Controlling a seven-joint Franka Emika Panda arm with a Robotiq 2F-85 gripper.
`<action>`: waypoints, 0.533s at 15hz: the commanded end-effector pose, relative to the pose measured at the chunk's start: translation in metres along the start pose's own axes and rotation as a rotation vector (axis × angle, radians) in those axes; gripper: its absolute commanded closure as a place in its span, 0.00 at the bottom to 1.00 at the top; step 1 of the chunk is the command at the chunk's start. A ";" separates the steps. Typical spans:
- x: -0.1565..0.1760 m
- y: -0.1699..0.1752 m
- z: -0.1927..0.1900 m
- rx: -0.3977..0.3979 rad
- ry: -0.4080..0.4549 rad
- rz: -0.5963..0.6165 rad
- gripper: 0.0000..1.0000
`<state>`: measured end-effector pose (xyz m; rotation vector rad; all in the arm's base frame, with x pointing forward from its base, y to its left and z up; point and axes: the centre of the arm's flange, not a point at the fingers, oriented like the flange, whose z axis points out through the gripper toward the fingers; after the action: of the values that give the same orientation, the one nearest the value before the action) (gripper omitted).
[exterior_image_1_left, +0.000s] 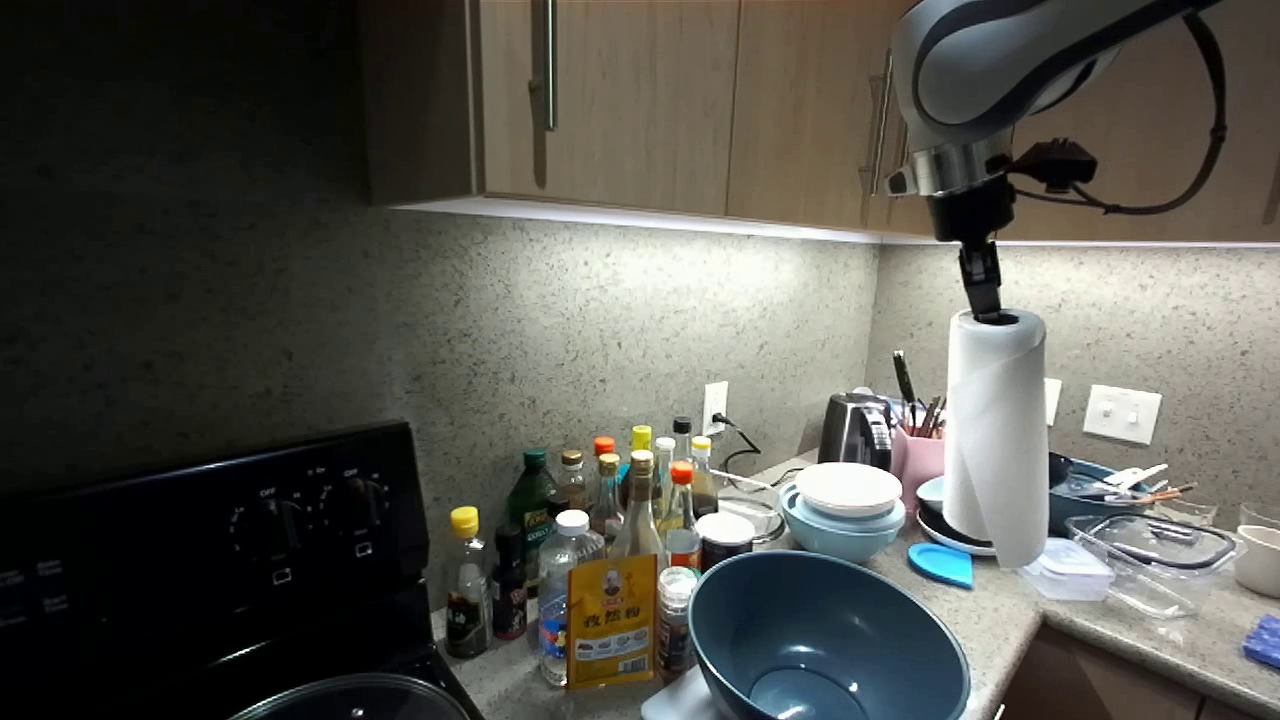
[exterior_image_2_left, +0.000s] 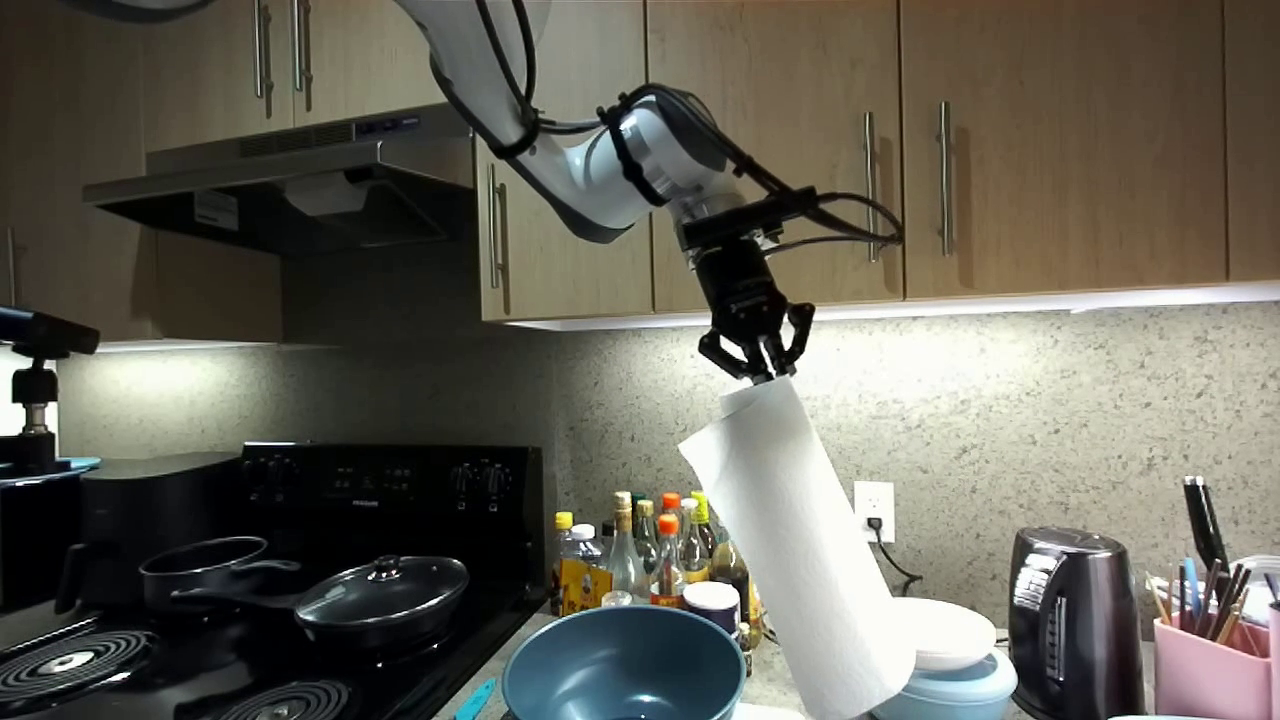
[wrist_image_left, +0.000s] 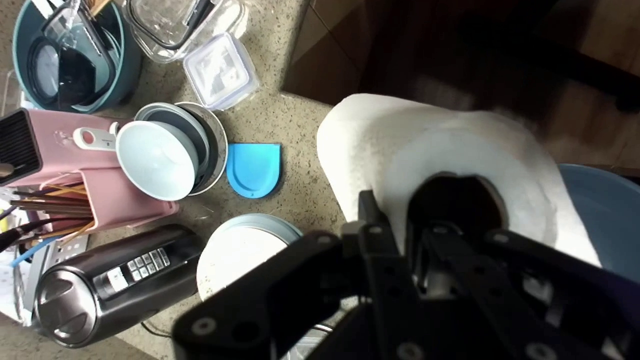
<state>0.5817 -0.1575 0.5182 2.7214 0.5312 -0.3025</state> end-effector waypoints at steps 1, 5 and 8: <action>0.036 -0.034 -0.006 -0.002 0.033 0.052 0.97; 0.076 -0.068 -0.011 0.003 0.033 0.091 0.97; 0.088 -0.078 -0.011 0.003 0.039 0.117 0.97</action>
<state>0.6215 -0.0634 0.4824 2.7303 0.4354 -0.2529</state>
